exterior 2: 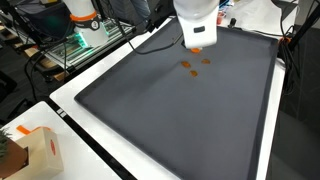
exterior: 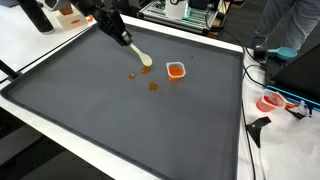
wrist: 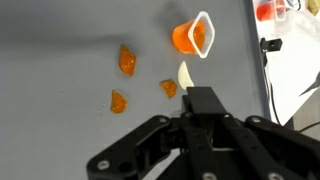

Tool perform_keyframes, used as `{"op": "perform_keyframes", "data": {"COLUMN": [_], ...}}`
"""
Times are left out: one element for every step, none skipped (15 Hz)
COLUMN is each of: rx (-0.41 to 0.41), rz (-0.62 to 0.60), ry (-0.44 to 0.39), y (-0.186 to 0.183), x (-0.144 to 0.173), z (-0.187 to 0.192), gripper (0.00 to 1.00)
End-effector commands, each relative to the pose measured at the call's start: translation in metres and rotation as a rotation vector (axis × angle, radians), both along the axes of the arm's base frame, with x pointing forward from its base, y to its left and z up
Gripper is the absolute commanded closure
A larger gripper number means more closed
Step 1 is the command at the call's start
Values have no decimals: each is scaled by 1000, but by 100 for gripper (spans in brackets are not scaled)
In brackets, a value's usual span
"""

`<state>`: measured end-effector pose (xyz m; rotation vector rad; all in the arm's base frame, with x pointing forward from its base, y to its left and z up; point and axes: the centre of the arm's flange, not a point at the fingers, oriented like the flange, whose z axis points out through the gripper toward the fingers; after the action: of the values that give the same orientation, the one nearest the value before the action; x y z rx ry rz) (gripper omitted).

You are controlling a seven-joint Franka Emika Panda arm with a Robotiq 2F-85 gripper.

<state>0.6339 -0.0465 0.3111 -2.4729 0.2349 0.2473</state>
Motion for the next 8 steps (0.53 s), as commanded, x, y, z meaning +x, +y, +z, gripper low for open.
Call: {"op": "perform_keyframes", "data": {"rx": [-132,-165,-200,-232,-272,-315,-351,-387], "rz": [34,54,73,90,105,118,126,134], "ry": [49,54,60,62,61,61,56,48], "y": [28,36,46,54,63,71,79,88], "x": [-1,1,1,2,2,2,2,2], "z": [32,39,46,52,58,63,67,71], "gripper": [97,97,97,97,97,97,97,97]}}
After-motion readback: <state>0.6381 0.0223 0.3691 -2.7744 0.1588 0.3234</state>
